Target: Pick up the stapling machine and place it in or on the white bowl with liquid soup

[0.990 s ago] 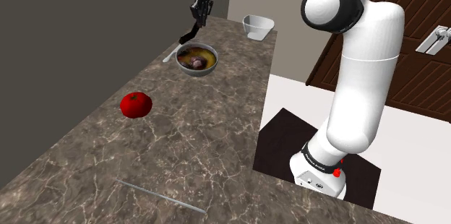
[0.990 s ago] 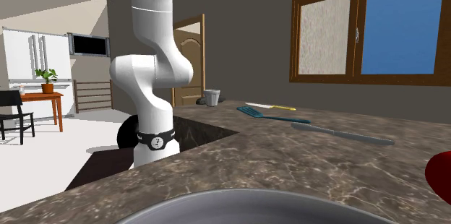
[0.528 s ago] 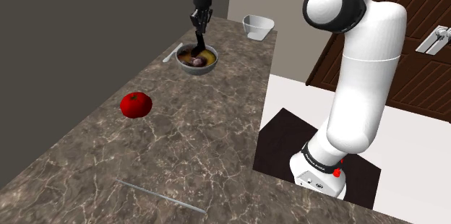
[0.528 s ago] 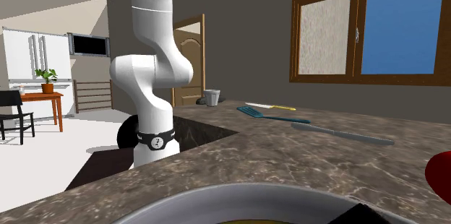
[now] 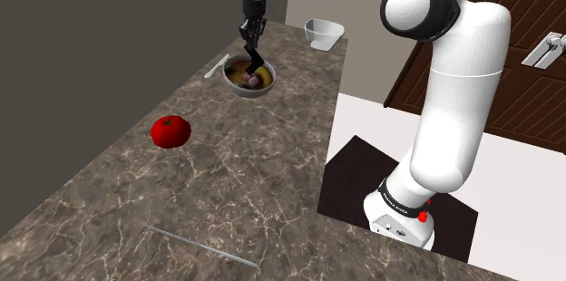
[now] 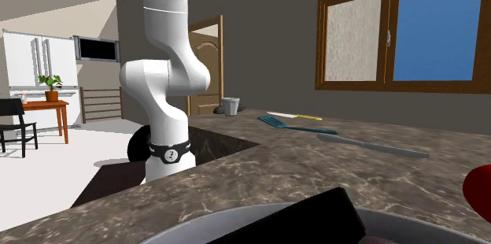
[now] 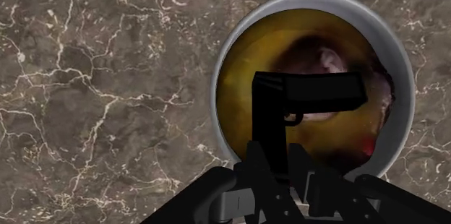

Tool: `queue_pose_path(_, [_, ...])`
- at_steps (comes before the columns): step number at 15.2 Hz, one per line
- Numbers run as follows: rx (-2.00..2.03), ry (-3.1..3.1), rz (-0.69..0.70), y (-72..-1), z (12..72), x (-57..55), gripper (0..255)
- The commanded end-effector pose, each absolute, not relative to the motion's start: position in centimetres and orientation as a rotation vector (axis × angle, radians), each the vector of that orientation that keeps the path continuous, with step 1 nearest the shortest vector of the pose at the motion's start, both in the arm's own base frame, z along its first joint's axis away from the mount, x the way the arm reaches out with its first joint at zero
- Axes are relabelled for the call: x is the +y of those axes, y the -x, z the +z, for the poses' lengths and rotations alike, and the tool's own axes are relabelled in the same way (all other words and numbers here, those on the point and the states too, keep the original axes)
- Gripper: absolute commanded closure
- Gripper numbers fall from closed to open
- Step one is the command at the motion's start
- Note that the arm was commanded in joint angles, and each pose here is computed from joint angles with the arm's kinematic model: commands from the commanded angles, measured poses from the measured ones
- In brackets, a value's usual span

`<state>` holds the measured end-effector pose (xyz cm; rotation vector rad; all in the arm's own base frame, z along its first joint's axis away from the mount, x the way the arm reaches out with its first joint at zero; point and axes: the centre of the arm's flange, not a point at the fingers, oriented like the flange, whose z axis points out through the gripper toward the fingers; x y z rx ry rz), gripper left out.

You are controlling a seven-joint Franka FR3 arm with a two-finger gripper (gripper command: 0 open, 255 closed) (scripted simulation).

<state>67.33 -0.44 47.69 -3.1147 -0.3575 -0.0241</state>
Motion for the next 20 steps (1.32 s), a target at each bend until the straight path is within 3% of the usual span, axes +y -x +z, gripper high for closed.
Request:
queue_pose_path(1, [-0.357,3.115,-0.023,-67.3,47.6,-0.4,255])
queue_pose_path(3, [-0.357,3.115,-0.023,-67.3,47.6,-0.4,255])
queue_pose_path(4, [-0.357,3.115,-0.023,-67.4,47.6,-0.4,0])
queue_pose_path(9, [-0.357,3.115,-0.023,-67.3,47.6,-0.4,0])
queue_pose_path(13, [-0.357,3.115,-0.023,-67.3,52.6,-0.5,0])
queue_pose_path(20, [-0.357,3.115,-0.023,-67.3,52.6,-0.5,0])
